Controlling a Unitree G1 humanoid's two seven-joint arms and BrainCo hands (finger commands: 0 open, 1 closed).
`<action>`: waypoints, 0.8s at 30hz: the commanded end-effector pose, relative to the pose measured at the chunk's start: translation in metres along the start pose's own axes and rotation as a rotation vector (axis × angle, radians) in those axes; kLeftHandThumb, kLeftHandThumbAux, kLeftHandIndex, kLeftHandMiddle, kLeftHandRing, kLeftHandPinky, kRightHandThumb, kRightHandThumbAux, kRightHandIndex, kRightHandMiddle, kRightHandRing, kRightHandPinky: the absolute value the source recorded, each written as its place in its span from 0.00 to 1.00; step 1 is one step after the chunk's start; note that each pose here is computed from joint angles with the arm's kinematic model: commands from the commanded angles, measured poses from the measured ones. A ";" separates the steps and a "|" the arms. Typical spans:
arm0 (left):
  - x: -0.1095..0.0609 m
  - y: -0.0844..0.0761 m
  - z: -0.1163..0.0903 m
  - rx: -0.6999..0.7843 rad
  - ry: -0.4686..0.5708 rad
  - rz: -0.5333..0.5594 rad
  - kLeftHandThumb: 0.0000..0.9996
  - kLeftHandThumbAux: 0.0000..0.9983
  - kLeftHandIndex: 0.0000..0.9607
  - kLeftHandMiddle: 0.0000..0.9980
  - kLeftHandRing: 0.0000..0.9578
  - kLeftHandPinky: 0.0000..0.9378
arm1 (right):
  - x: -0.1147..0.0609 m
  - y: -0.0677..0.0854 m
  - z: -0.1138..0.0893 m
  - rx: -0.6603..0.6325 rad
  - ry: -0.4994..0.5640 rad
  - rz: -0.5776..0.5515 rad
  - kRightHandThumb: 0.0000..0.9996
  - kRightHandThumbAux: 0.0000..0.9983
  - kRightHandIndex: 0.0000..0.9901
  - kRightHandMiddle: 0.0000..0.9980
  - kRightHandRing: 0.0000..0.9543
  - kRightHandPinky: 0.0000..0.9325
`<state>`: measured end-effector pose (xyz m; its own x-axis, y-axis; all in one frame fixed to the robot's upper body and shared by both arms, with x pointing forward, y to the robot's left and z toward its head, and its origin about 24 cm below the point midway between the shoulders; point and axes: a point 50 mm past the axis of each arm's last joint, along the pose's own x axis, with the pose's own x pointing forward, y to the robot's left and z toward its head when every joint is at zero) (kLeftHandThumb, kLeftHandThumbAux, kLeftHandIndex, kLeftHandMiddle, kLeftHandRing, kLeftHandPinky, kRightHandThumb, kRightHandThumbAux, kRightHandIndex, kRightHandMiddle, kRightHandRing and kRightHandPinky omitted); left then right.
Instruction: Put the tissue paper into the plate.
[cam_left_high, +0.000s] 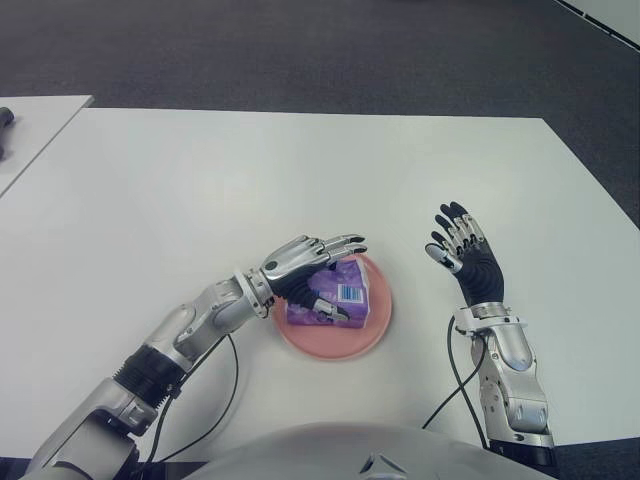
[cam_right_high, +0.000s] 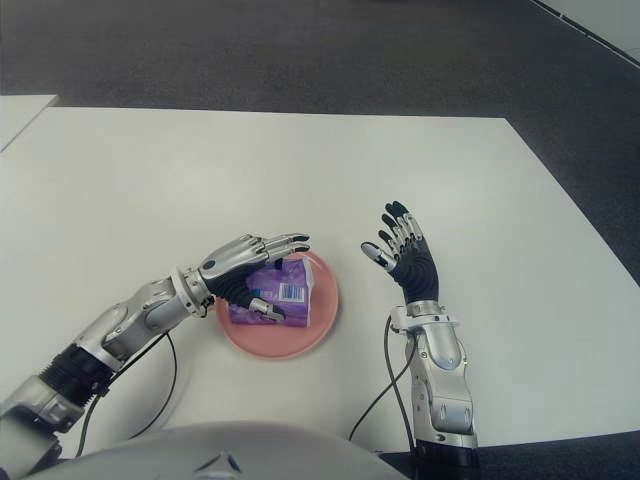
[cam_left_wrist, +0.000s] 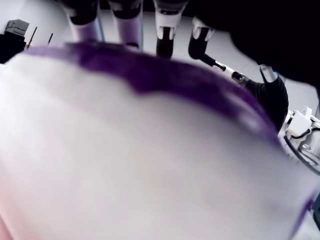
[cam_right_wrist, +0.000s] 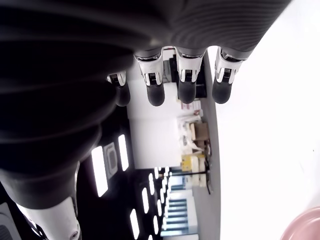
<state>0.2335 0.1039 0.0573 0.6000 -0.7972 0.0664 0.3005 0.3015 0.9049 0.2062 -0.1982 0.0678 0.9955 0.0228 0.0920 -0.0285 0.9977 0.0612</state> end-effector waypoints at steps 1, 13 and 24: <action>-0.004 0.003 -0.004 0.001 0.019 0.007 0.06 0.23 0.00 0.00 0.00 0.00 | -0.001 -0.001 -0.004 0.005 0.027 -0.004 0.00 0.76 0.00 0.00 0.00 0.00; -0.001 0.036 -0.002 0.044 -0.042 0.225 0.13 0.19 0.00 0.00 0.00 0.00 | -0.001 -0.002 -0.004 0.005 0.026 -0.004 0.00 0.76 0.00 0.00 0.00 0.00; -0.005 0.062 -0.004 0.052 -0.040 0.262 0.13 0.16 0.00 0.00 0.00 0.00 | -0.002 -0.002 -0.003 0.005 0.026 -0.004 0.00 0.76 0.00 0.00 0.00 0.00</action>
<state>0.2497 0.1253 0.1019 0.6226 -0.7178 0.3118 0.1008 0.4686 0.8777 0.2063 -0.1991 0.0683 0.9953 0.0250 0.0939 -0.0307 0.9978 0.0594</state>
